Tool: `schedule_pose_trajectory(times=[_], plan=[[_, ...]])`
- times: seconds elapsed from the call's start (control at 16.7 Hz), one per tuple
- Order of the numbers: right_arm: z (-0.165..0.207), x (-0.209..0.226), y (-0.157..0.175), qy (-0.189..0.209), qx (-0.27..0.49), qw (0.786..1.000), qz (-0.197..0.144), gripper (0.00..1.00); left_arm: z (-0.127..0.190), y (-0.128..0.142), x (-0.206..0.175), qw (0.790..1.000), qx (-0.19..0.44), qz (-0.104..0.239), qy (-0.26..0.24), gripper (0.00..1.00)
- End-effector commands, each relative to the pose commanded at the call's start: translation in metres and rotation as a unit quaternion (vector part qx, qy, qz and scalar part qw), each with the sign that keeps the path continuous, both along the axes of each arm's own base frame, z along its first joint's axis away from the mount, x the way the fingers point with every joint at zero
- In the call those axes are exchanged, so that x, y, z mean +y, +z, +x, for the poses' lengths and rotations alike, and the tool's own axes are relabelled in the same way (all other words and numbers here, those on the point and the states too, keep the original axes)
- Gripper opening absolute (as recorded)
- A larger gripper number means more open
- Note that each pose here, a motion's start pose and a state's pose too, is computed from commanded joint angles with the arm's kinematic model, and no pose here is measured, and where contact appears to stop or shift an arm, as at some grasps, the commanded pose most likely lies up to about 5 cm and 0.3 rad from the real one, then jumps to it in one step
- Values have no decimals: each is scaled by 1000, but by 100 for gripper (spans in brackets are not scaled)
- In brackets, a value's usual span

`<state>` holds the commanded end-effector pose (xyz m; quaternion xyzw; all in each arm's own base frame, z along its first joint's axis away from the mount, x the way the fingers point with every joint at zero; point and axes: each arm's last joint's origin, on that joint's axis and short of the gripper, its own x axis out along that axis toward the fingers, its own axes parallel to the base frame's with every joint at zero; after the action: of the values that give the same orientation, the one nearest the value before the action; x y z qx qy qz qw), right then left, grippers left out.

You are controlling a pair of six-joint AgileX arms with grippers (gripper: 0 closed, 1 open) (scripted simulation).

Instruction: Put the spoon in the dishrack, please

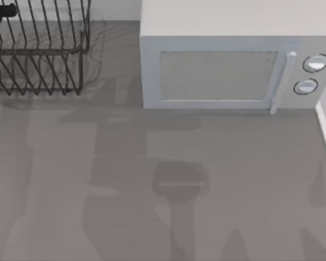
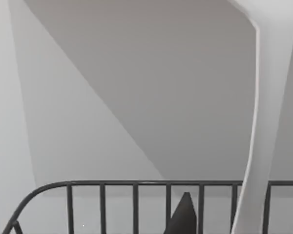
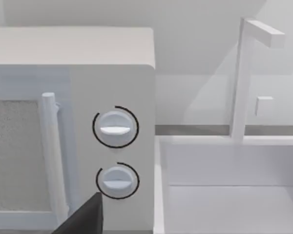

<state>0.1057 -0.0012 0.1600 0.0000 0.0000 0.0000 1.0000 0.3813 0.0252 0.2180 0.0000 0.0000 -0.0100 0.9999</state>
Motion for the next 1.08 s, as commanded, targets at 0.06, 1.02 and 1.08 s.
schedule_pose_trajectory(times=[0.06, 1.02, 1.08], plan=[[0, 0, 0, 0, 0, 1000, 0, 100, 0, 0, 0, 1000, 0, 0, 0, 0], [0, 0, 0, 0, 0, 1000, 0, 100, 0, 0, 0, 1000, 0, 0, 0, 98], [0, 0, 0, 0, 0, 1000, 0, 100, 0, 0, 0, 1000, 0, 0, 0, 100]])
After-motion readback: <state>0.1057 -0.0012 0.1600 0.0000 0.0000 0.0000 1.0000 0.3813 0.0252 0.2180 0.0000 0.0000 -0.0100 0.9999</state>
